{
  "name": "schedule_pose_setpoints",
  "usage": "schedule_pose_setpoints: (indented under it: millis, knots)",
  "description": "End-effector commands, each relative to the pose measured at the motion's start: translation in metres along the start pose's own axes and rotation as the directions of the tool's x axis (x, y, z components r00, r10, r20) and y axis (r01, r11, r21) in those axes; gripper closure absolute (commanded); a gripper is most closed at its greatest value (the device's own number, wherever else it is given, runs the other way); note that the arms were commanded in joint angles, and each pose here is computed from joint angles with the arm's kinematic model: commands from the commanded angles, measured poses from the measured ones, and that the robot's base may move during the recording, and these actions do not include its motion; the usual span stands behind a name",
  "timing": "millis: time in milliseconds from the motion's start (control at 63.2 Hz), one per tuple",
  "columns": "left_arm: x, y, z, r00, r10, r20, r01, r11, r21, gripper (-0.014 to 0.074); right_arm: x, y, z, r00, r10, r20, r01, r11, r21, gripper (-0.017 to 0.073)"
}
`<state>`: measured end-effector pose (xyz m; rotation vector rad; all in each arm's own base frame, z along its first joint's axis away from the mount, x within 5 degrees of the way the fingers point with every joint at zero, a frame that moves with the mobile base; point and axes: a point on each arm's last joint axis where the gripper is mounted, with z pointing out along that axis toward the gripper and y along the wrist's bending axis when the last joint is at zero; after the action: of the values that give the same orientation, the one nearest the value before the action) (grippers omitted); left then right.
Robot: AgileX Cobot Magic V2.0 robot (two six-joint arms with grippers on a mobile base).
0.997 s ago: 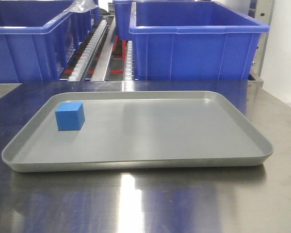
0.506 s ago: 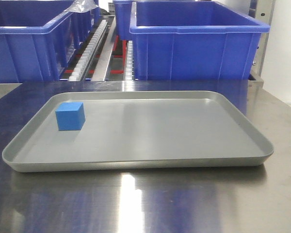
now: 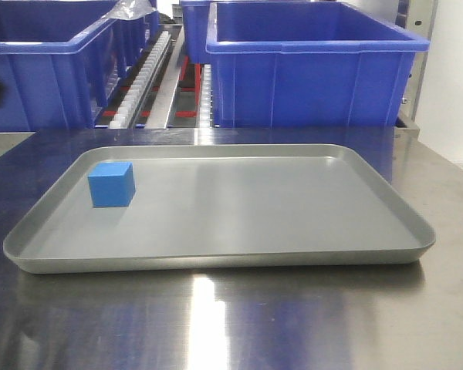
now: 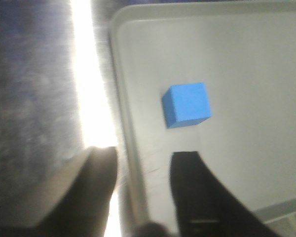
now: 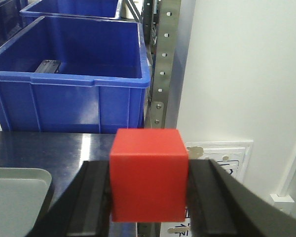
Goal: Sort and place red and blue blocks on shelf
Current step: 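Lower the open left gripper over the blue cube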
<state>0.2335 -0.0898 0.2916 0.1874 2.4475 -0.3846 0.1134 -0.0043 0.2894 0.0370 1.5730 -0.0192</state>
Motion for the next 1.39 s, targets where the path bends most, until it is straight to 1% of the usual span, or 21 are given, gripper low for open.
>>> schedule_pose_setpoints:
  millis: [0,63,127,174,237,253,301,396,443,570,649,696,807,870,981,1076,1203,1313,1377]
  knots:
    - [-0.023,-0.020,0.004,0.998,-0.005,0.069,0.002,0.999,0.046,0.0121,-0.019,0.001,-0.001,0.993,-0.003,0.119,0.004,1.000,-0.008,0.0503]
    - [-0.029,-0.032,0.013,0.999,-0.001,0.054,-0.003,0.998,0.069,0.0095,-0.019,0.001,-0.001,0.993,-0.003,0.119,0.004,1.000,-0.008,0.0503]
    - [-0.034,-0.044,0.025,1.000,0.022,0.019,-0.023,0.996,0.083,0.0091,-0.019,0.001,-0.001,0.993,-0.003,0.119,0.004,1.000,-0.008,0.0503]
    - [-0.039,-0.049,0.031,1.000,0.017,-0.002,-0.017,0.996,0.085,0.0091,-0.019,0.001,-0.001,0.993,-0.003,0.119,0.004,1.000,-0.008,0.0503]
    - [-0.041,-0.055,0.042,0.998,-0.007,-0.062,0.011,0.998,0.064,0.0091,-0.019,0.001,-0.001,0.993,-0.003,0.119,0.004,1.000,-0.008,0.0503]
    - [-0.042,-0.055,0.045,0.997,-0.027,-0.076,0.031,0.998,0.054,0.0091,-0.019,0.001,-0.001,0.993,-0.003,0.119,0.004,1.000,-0.008,0.0503]
    - [-0.047,-0.059,0.051,0.991,-0.056,-0.118,0.059,0.998,0.021,0.0091,-0.019,0.001,-0.001,0.993,-0.003,0.119,0.004,1.000,-0.008,0.0503]
    - [-0.053,-0.062,0.065,0.972,-0.123,-0.203,0.116,0.992,-0.047,0.0091,-0.019,0.001,-0.001,0.993,-0.003,0.119,0.004,1.000,-0.008,0.0503]
    - [-0.057,-0.063,0.071,0.963,-0.146,-0.227,0.133,0.989,-0.072,0.0091,-0.019,0.001,-0.001,0.993,-0.003,0.119,0.004,1.000,-0.008,0.0503]
    - [-0.064,-0.063,0.079,0.960,-0.127,-0.248,0.103,0.989,-0.108,0.0091,-0.019,0.001,-0.001,0.993,-0.003,0.119,0.004,1.000,-0.008,0.0503]
    - [-0.066,-0.063,0.079,0.962,-0.119,-0.244,0.093,0.989,-0.117,0.0091,-0.019,0.001,-0.001,0.993,-0.003,0.119,0.004,1.000,-0.008,0.0503]
    - [-0.066,-0.062,0.080,0.963,-0.123,-0.240,0.096,0.988,-0.123,0.0091,-0.019,0.001,-0.001,0.993,-0.003,0.119,0.004,1.000,-0.008,0.0503]
    - [-0.066,-0.059,0.081,0.959,-0.167,-0.230,0.131,0.978,-0.164,0.0091,-0.019,0.001,-0.001,0.993,-0.003,0.119,0.004,1.000,-0.008,0.0503]
    - [-0.067,-0.058,0.081,0.958,-0.183,-0.223,0.144,0.973,-0.182,0.0091,-0.019,0.001,-0.001,0.993,-0.003,0.119,0.004,1.000,-0.008,0.0503]
    - [-0.070,-0.059,0.084,0.952,-0.192,-0.240,0.145,0.969,-0.198,0.0091,-0.018,0.001,-0.001,0.993,-0.003,0.118,0.004,1.000,-0.007,0.0503]
    - [-0.072,-0.065,0.088,0.947,-0.184,-0.263,0.132,0.970,-0.203,0.0091,-0.018,0.001,-0.001,0.993,-0.003,0.118,0.004,1.000,-0.007,0.0503]
    - [-0.068,-0.075,0.096,0.943,-0.162,-0.289,0.106,0.974,-0.198,0.0091,-0.018,0.001,-0.001,0.993,-0.003,0.115,0.004,1.000,-0.007,0.0503]
    - [-0.063,-0.080,0.101,0.938,-0.148,-0.313,0.088,0.976,-0.199,0.0091,-0.018,0.001,-0.001,0.993,-0.003,0.115,0.004,1.000,-0.007,0.0503]
    - [-0.063,-0.080,0.102,0.937,-0.148,-0.315,0.088,0.976,-0.200,0.0091,-0.018,0.001,-0.001,0.993,-0.003,0.115,0.004,1.000,-0.007,0.0503]
